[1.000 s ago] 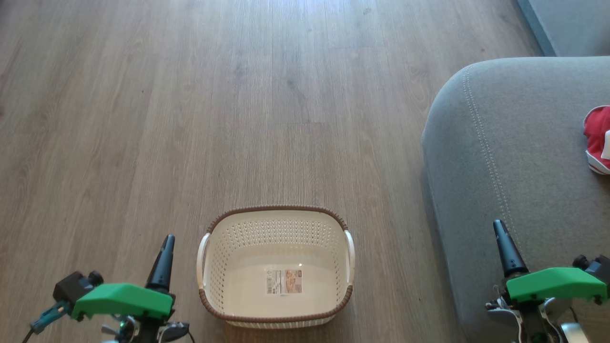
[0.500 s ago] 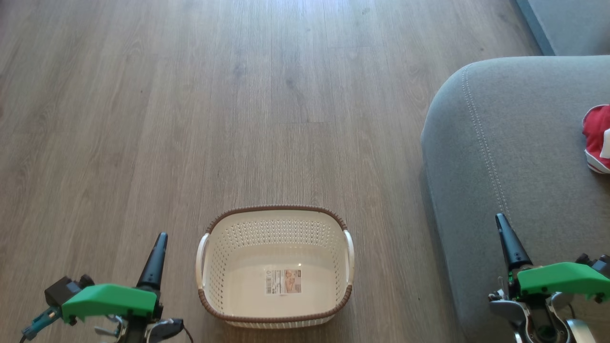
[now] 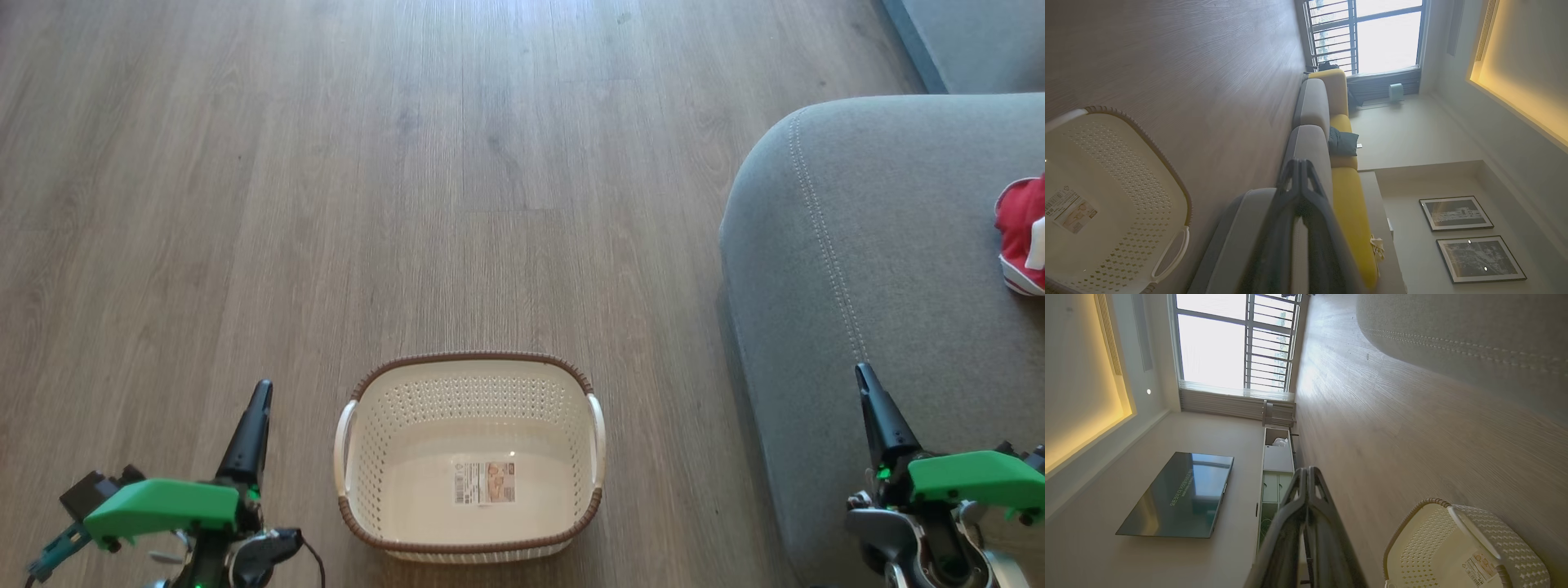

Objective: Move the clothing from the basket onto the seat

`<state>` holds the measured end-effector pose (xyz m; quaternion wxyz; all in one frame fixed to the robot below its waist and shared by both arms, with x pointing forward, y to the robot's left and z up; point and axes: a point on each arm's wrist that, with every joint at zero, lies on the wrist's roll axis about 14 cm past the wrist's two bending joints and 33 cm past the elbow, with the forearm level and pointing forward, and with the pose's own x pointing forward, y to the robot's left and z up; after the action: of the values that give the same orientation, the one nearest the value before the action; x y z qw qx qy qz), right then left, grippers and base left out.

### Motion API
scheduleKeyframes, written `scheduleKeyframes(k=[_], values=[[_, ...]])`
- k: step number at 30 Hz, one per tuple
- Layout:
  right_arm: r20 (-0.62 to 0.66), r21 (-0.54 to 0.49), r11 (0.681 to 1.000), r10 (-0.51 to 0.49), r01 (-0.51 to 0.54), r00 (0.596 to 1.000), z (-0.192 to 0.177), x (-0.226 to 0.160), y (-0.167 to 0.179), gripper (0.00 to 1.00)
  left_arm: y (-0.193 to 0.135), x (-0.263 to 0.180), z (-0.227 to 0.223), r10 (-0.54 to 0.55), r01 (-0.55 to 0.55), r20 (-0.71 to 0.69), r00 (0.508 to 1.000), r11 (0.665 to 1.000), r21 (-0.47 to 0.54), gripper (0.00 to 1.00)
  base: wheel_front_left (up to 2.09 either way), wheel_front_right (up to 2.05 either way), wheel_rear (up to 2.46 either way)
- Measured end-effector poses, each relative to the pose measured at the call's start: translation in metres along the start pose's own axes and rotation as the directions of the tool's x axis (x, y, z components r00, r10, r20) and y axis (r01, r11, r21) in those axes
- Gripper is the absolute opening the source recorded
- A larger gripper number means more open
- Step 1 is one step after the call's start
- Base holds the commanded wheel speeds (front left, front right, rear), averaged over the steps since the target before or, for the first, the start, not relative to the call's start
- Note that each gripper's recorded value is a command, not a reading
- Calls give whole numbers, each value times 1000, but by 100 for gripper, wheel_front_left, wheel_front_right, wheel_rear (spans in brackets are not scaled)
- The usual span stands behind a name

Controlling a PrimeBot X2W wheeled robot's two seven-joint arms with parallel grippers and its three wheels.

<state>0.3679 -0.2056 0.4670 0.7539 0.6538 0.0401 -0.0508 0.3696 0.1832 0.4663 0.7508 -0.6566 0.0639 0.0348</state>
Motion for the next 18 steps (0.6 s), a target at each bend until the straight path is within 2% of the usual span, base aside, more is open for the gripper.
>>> scheduleKeyframes(k=[11, 18], values=[[9, 131, 991, 34, -35, 999, 5, 4, 10, 0, -5, 1, 6, -31, 32, 8, 999, 991, -129, 0, 0, 0, 0], [11, 143, 989, 34, -36, 999, 5, 4, 10, 0, -8, 2, 6, -38, 38, 6, 999, 990, -133, 0, 0, 0, 0]])
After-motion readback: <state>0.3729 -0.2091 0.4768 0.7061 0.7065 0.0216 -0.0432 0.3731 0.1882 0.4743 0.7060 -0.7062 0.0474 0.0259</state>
